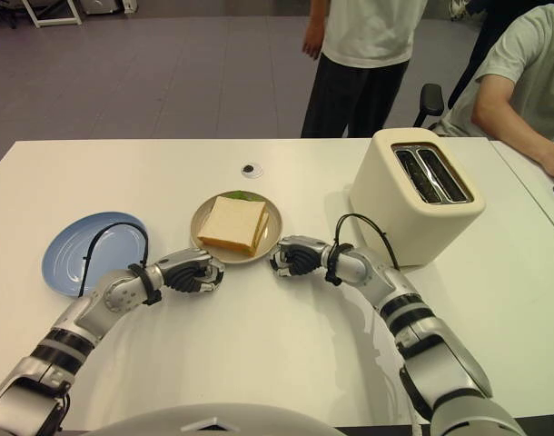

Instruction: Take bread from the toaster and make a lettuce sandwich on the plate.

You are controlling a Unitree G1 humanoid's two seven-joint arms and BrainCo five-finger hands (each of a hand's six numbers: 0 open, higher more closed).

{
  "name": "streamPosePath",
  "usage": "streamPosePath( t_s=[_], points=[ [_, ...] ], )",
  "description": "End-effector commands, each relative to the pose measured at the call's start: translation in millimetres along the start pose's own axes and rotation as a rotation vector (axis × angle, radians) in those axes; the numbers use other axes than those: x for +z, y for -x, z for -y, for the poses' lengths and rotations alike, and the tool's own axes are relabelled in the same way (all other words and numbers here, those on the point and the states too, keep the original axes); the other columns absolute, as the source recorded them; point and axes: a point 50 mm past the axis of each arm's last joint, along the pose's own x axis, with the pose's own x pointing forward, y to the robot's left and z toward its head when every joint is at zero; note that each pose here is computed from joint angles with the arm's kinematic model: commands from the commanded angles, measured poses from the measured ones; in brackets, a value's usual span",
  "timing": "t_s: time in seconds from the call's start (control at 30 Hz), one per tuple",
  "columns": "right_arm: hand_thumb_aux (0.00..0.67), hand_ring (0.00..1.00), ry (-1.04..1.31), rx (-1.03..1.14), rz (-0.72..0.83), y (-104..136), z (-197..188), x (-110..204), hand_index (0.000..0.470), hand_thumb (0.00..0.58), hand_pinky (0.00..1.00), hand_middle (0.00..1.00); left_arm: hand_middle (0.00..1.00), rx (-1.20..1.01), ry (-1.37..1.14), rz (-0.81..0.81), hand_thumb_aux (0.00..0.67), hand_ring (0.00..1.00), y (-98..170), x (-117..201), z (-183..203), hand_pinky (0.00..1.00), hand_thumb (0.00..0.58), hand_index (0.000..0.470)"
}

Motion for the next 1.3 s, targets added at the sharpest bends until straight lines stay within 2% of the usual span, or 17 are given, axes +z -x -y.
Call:
streamPosePath(
  t_s=[0.03, 0.13, 0.17, 0.23, 0.27, 0.3, 0.33, 0.37, 0.4, 0.43, 0.47, 0.5, 0.53, 0.57, 0.73, 1.07, 1.3],
  points=[
    [0.67, 1.0, -0.002, 0.091, -0.053, 1.2, -24.4, -11.5, 0.47, 0.58, 1.0, 1.0, 1.0, -0.078, 0.005, -0.076, 0.67, 1.0, 2.7, -19.7, 14.1, 1.0, 0.58, 0.47],
    [0.67, 1.0, 0.012, 0.066, -0.023, 0.7, -23.6, -8.2, 0.47, 0.58, 1.0, 1.0, 1.0, -0.073, 0.006, -0.067, 0.67, 1.0, 4.7, -22.0, 15.7, 1.0, 0.58, 0.47],
    [0.625, 0.99, 0.018, 0.053, -0.012, 1.2, -23.0, -6.9, 0.439, 0.577, 0.99, 0.99, 1.0, -0.069, 0.007, -0.062, 0.67, 1.0, 5.9, -22.3, 16.4, 1.0, 0.58, 0.47],
    [0.426, 0.95, 0.032, 0.011, 0.01, 5.2, -19.9, -4.4, 0.299, 0.503, 0.95, 0.95, 1.0, -0.043, 0.009, -0.048, 0.67, 1.0, 10.0, -21.1, 15.1, 1.0, 0.58, 0.47],
    [0.184, 0.91, 0.037, -0.022, 0.022, 10.0, -16.8, -3.5, 0.129, 0.275, 0.91, 0.91, 1.0, -0.015, 0.012, -0.037, 0.67, 1.0, 14.6, -19.3, 12.6, 1.0, 0.58, 0.47],
    [0.0, 0.82, 0.042, -0.061, 0.03, 16.1, -12.6, -3.2, 0.0, 0.0, 0.82, 0.82, 1.0, 0.014, 0.013, -0.029, 0.67, 1.0, 21.0, -17.2, 10.3, 1.0, 0.58, 0.47],
    [0.0, 0.51, 0.042, -0.109, 0.035, 25.2, -7.1, -3.4, 0.0, 0.0, 0.51, 0.51, 1.0, 0.049, 0.018, -0.017, 0.67, 1.0, 29.9, -12.8, 7.8, 1.0, 0.58, 0.47],
    [0.0, 0.0, 0.029, -0.173, 0.044, 36.8, -0.3, -3.3, 0.0, 0.0, 0.0, 0.0, 1.0, 0.093, 0.029, -0.002, 0.617, 1.0, 42.3, -6.4, 5.4, 1.0, 0.576, 0.433],
    [0.0, 0.0, 0.012, -0.243, 0.056, 49.1, 6.4, -2.8, 0.0, 0.0, 0.0, 0.0, 1.0, 0.14, 0.045, 0.014, 0.46, 1.0, 55.7, 0.9, 3.1, 1.0, 0.523, 0.323],
    [0.0, 0.0, -0.025, -0.33, 0.074, 63.1, 12.8, -1.7, 0.0, 0.0, 0.0, 0.0, 1.0, 0.2, 0.07, 0.034, 0.402, 1.0, 71.1, 10.0, 0.1, 1.0, 0.487, 0.282],
    [0.0, 0.0, -0.087, -0.422, 0.102, 76.6, 17.7, 0.1, 0.0, 0.0, 0.0, 0.0, 1.0, 0.276, 0.104, 0.063, 0.255, 1.0, 86.5, 20.1, -4.3, 1.0, 0.357, 0.179],
    [0.0, 0.0, -0.152, -0.511, 0.139, 87.6, 20.7, 3.2, 0.0, 0.0, 0.0, 0.0, 0.45, 0.364, 0.152, 0.105, 0.0, 0.45, 99.2, 30.7, -9.6, 0.45, 0.0, 0.0],
    [0.0, 0.0, -0.232, -0.593, 0.179, 95.8, 22.1, 6.3, 0.0, 0.0, 0.0, 0.0, 0.16, 0.457, 0.206, 0.152, 0.0, 0.16, 109.2, 41.4, -15.8, 0.16, 0.0, 0.0],
    [0.0, 0.0, -0.321, -0.66, 0.23, 100.1, 20.8, 11.1, 0.0, 0.0, 0.0, 0.0, 0.0, 0.548, 0.268, 0.205, 0.0, 0.0, 116.0, 51.4, -20.8, 0.0, 0.0, 0.0],
    [0.0, 0.0, -0.646, -0.831, 0.449, 96.2, 10.0, 29.7, 0.0, 0.0, 0.0, 0.0, 0.0, 0.788, 0.63, 0.305, 0.0, 0.0, 102.1, 59.0, -7.6, 0.0, 0.0, 0.0],
    [0.0, 0.0, -0.815, -0.943, 0.346, 81.5, -5.7, 14.2, 0.0, 0.0, 0.0, 0.0, 0.0, 0.906, 0.764, 0.23, 0.0, 0.0, 75.1, 27.0, 3.4, 0.0, 0.0, 0.0],
    [0.0, 0.0, -0.848, -0.898, 0.471, 81.8, 3.5, 17.3, 0.0, 0.0, 0.0, 0.0, 0.0, 0.934, 0.798, 0.221, 0.0, 0.0, 73.7, 19.0, 7.7, 0.0, 0.0, 0.0]
  ],
)
